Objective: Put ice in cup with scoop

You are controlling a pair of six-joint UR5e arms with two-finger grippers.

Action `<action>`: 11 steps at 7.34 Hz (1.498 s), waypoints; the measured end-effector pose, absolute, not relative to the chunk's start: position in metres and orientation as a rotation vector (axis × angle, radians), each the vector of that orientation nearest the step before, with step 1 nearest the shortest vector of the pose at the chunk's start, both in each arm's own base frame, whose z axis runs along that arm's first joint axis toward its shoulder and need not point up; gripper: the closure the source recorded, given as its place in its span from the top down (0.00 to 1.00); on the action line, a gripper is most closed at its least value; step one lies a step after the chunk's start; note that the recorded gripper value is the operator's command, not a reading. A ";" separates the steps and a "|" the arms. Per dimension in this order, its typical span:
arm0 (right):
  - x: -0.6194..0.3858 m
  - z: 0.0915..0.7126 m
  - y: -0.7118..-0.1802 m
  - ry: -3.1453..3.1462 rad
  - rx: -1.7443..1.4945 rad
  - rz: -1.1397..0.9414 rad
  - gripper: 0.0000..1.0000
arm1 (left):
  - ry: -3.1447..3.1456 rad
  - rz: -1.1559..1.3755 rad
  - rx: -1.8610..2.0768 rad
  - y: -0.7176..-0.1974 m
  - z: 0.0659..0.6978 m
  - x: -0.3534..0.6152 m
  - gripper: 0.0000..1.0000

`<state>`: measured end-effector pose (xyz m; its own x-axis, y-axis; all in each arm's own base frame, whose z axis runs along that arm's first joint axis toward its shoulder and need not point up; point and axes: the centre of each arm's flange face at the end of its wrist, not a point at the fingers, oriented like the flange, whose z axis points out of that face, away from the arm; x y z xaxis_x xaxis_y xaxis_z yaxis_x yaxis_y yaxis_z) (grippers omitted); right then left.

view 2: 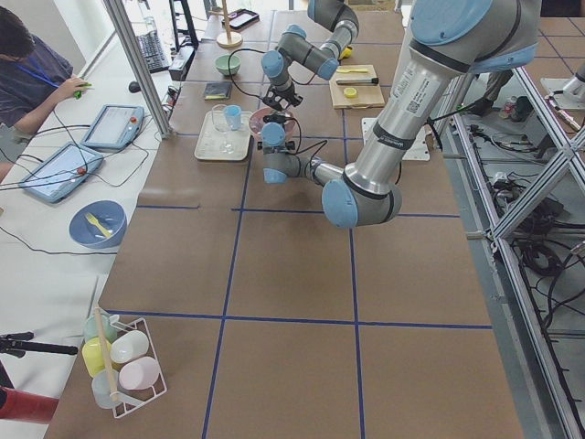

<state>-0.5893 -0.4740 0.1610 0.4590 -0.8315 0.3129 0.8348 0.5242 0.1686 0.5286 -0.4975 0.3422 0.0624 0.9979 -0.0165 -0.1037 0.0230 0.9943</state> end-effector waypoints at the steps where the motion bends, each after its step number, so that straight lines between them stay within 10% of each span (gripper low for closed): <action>1: -0.581 0.171 -0.470 -0.399 0.023 -1.018 0.00 | 1.097 1.197 1.146 -0.498 0.342 0.529 0.99; 11: -0.462 0.188 -0.484 -0.582 0.199 -0.861 0.00 | 1.098 1.199 1.147 -0.497 0.341 0.530 0.99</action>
<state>-0.4623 -0.4841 0.1881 0.5083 -0.7621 0.4010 0.6567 0.6443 0.3921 0.5296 -0.4969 0.3412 0.0609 0.9980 -0.0157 -0.1026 0.0219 0.9945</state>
